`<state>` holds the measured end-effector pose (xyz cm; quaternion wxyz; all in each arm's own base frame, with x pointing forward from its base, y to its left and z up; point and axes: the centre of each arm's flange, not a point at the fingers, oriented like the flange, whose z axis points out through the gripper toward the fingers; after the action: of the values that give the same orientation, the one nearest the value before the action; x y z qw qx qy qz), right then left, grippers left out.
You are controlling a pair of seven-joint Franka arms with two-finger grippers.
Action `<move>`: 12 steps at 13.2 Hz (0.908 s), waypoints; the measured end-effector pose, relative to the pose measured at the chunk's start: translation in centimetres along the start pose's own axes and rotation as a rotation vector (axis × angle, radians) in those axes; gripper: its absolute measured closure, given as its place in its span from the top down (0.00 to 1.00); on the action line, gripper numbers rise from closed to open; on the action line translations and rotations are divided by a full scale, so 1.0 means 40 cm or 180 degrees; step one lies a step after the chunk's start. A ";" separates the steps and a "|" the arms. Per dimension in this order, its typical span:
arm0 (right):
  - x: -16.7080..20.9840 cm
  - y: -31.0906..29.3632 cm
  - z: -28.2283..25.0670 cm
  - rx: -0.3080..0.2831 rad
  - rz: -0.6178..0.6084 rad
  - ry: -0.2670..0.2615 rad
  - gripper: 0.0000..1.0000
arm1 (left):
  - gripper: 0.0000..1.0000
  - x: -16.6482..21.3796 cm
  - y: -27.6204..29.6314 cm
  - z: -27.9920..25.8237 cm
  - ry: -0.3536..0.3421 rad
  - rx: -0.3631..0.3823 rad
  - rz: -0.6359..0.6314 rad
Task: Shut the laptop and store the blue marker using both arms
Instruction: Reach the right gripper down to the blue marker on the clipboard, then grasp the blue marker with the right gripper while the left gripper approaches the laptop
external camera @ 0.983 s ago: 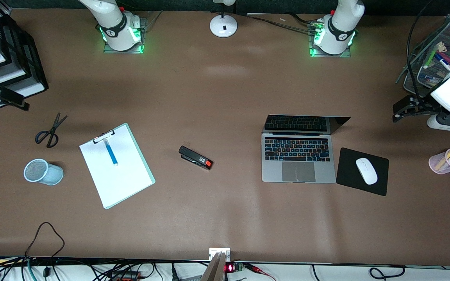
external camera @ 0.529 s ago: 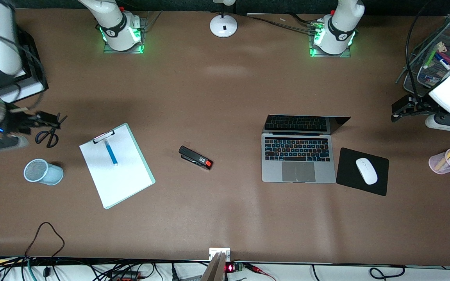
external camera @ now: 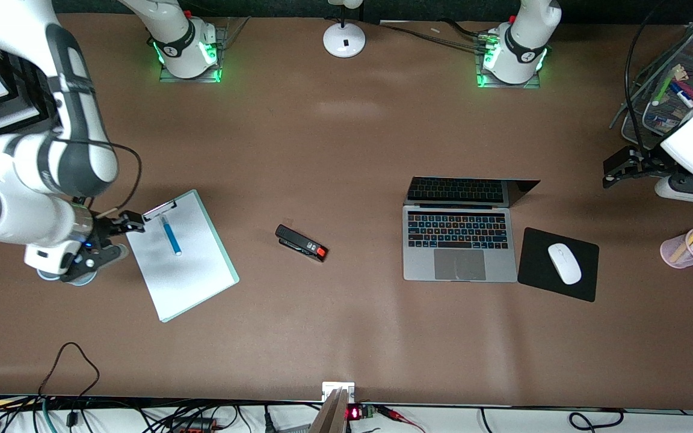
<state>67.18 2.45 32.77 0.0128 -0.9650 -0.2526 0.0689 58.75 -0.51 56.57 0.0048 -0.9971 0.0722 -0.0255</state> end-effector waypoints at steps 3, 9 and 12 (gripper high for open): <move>0.035 -0.012 0.086 -0.0042 -0.0245 0.0022 0.74 | 1.00 0.000 0.000 0.000 0.0000 0.0000 0.0000; 0.050 -0.029 0.170 -0.0083 -0.0427 0.0049 0.70 | 1.00 0.000 -0.002 0.000 -0.0001 0.0000 -0.0003; 0.052 -0.038 0.194 -0.0094 -0.0445 0.0056 0.69 | 1.00 0.000 -0.002 0.000 -0.0002 0.0000 -0.0004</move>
<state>67.14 4.72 24.92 0.0056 -0.9457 -0.3202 0.0556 58.76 -0.44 56.55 0.0048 -0.9971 0.0717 -0.0252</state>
